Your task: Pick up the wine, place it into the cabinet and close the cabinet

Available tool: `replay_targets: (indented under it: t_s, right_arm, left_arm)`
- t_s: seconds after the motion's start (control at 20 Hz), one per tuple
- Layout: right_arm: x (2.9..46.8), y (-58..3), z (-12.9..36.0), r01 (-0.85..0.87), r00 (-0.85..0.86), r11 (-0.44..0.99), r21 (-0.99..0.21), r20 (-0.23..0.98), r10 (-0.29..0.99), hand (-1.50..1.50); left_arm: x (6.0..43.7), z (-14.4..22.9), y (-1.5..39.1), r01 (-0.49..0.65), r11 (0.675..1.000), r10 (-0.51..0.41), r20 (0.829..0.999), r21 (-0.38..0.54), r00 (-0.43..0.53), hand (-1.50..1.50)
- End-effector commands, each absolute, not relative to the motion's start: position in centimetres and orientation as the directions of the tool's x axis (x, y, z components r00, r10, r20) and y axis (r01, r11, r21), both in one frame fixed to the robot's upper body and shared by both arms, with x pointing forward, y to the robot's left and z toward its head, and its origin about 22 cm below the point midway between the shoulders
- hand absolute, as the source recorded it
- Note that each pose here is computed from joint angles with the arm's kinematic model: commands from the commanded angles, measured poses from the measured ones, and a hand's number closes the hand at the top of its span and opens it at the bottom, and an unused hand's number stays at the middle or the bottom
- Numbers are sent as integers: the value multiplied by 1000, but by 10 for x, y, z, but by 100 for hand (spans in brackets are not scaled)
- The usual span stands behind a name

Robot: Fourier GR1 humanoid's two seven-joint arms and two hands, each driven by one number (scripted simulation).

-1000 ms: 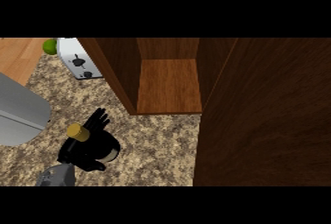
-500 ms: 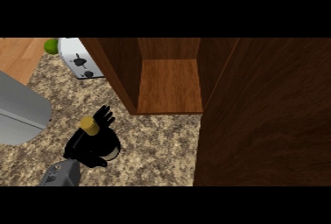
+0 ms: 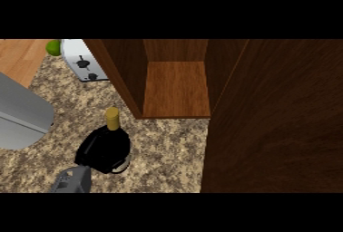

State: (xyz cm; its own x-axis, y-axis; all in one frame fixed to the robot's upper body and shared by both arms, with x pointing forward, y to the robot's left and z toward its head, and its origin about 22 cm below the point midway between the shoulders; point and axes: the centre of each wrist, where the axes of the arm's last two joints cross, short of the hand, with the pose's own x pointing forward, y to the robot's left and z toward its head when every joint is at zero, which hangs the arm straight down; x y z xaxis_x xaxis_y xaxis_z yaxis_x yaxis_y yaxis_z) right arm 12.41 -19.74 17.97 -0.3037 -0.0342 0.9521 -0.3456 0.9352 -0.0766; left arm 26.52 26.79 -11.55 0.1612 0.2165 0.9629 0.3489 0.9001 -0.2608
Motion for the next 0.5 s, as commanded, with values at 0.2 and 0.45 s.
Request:
replay_targets:
  t_s: [0.2, 0.45]
  right_arm:
    - [87, -209, 207, -387, -352, 920, -58, 932, -89, -150]
    - [98, -203, 195, -376, -357, 925, -45, 929, -100, -150]
  left_arm:
    - [267, -105, 257, 392, 898, 198, 979, -198, 42, 150]
    - [227, -121, 293, -2, 957, 286, 949, -289, -133, 150]
